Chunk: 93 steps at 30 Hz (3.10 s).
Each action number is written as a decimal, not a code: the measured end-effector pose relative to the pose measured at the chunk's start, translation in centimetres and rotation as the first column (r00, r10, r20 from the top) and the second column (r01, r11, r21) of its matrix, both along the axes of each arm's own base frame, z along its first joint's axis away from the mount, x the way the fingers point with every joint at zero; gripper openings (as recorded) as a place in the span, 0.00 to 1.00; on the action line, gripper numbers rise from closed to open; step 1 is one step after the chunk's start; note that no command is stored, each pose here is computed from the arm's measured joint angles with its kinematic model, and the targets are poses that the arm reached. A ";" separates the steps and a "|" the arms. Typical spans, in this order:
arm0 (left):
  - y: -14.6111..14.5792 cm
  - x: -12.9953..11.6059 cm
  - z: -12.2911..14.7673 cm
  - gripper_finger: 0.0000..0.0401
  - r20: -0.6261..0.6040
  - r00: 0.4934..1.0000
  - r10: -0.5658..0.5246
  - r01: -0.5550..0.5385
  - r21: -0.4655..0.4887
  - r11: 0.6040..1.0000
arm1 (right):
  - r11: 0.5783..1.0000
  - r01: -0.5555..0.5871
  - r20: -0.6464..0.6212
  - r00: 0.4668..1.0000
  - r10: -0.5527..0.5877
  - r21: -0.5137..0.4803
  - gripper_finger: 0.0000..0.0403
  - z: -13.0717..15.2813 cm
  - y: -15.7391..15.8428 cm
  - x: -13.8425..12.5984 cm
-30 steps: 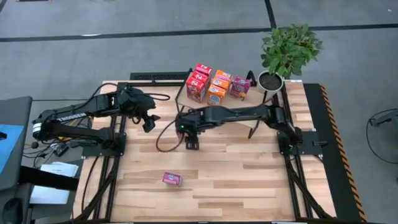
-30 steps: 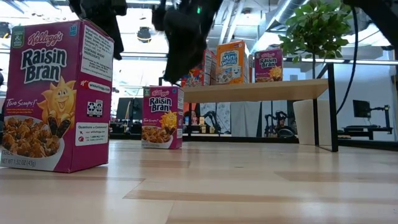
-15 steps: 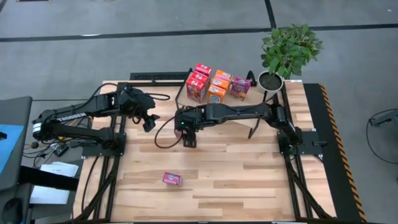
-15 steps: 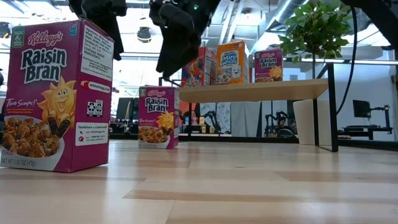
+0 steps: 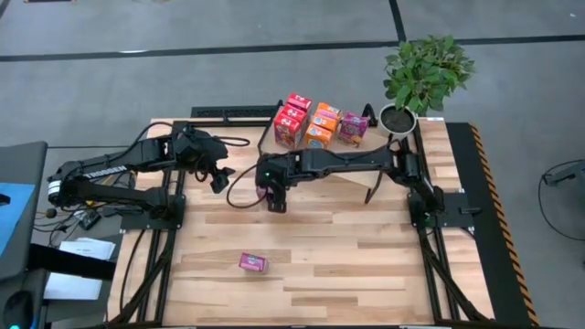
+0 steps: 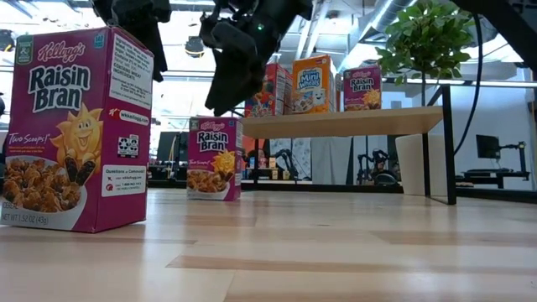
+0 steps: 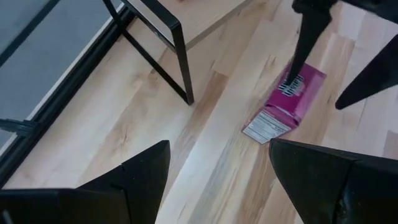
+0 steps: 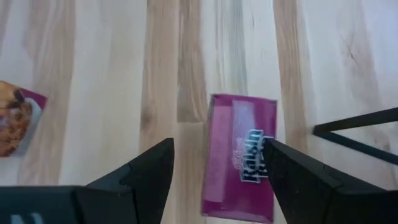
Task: Stack cereal on shelf
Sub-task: Put the top purple cereal box on the shelf aligned with the other purple cereal box
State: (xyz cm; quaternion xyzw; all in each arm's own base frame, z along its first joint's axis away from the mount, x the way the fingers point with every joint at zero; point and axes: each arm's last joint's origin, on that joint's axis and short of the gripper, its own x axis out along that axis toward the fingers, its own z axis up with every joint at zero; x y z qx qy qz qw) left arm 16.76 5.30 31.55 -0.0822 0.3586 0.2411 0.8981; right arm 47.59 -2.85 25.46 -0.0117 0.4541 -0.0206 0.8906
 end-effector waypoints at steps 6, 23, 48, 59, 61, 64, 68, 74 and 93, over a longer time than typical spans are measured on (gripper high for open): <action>0.0 0.0 0.0 0.66 0.002 1.000 0.002 -0.002 -0.002 1.000 | 1.000 -0.009 -0.002 1.000 0.009 0.003 0.68 -0.2 -0.1 0.0; 0.0 0.0 0.0 0.66 0.002 1.000 0.002 -0.002 -0.002 1.000 | 1.000 0.024 0.024 0.999 -0.024 0.005 0.68 -0.1 -1.6 0.1; 0.0 0.0 0.0 0.66 -0.001 1.000 -0.003 0.003 0.003 1.000 | 0.999 0.034 0.023 0.999 -0.035 0.024 0.68 -0.5 -1.2 0.3; 0.0 0.0 0.0 0.66 -0.004 1.000 -0.009 0.009 0.008 1.000 | 0.999 0.033 -0.056 0.998 -0.031 0.030 0.67 -3.0 -0.9 0.8; 0.0 0.0 0.0 0.66 -0.004 1.000 -0.008 0.008 0.008 1.000 | 0.999 0.031 -0.050 0.998 -0.029 0.029 0.66 -3.0 -0.8 0.9; 0.0 0.0 0.0 0.66 -0.004 1.000 -0.008 0.008 0.008 1.000 | 0.999 0.031 -0.055 0.998 -0.029 0.030 0.63 -2.8 -0.8 0.7; 0.0 0.0 0.0 0.66 -0.004 1.000 -0.008 0.008 0.008 1.000 | 0.999 0.026 -0.038 0.999 -0.025 0.029 0.56 -2.2 -0.6 0.6; 0.0 0.0 0.0 0.66 -0.004 1.000 -0.008 0.008 0.008 1.000 | 0.998 0.051 -0.069 0.996 -0.048 0.044 0.38 -2.4 -0.6 0.4; 0.0 0.0 0.0 0.66 -0.005 1.000 -0.004 0.004 0.014 1.000 | 0.979 0.162 -0.145 0.979 -0.143 0.127 0.30 10.3 3.0 -9.3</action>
